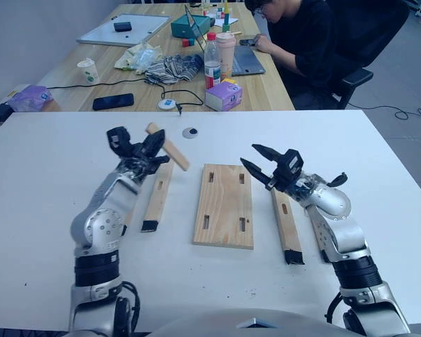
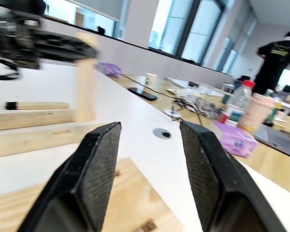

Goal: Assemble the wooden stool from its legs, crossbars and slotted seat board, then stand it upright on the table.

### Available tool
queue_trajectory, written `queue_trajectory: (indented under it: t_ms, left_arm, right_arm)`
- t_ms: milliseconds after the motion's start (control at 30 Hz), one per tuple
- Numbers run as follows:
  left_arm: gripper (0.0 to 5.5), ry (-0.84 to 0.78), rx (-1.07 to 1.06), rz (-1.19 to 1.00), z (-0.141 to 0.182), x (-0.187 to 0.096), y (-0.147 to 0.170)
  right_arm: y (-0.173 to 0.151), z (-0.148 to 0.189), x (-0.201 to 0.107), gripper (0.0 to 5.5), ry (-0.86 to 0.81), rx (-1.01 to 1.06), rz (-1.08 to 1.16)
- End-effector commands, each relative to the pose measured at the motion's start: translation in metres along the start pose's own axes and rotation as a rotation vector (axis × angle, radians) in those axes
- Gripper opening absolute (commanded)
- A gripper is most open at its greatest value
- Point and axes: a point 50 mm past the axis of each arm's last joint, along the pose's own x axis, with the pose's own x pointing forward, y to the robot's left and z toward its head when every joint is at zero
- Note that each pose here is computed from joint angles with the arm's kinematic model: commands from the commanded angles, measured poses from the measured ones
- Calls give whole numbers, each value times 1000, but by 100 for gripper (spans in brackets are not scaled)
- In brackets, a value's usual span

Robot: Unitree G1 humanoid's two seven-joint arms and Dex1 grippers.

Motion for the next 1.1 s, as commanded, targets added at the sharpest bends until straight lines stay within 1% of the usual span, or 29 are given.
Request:
queue_trajectory:
  t_ms: [33,167,267,333,500,733,867,1100]
  left_arm:
    - [37,-11,193,86,4,-16,25]
    - [37,15,218,120,-7,-18,35]
    - [37,37,157,148,-22,-19,40]
    - [37,32,104,159,-25,-19,42]
    - [37,22,39,173,-28,-20,44]
    - [37,-5,-41,161,-29,-18,37]
    - [37,9,-37,168,-33,-18,36]
    - [37,17,-11,235,-33,-25,50]
  right_arm:
    - [-6,-7,-7,224,38,-15,-46]
    - [-5,-5,-8,224,34,-8,-49]
    - [-9,-4,-8,224,40,-17,-52]
    - [-10,-3,-9,224,42,-17,-55]
    - [-6,-6,-8,224,58,-17,-32]
    - [-4,-9,-7,224,74,-19,-11]
    - [-3,-10,-7,224,86,-25,-2]
    - [0,-12,-8,224,93,-27,12]
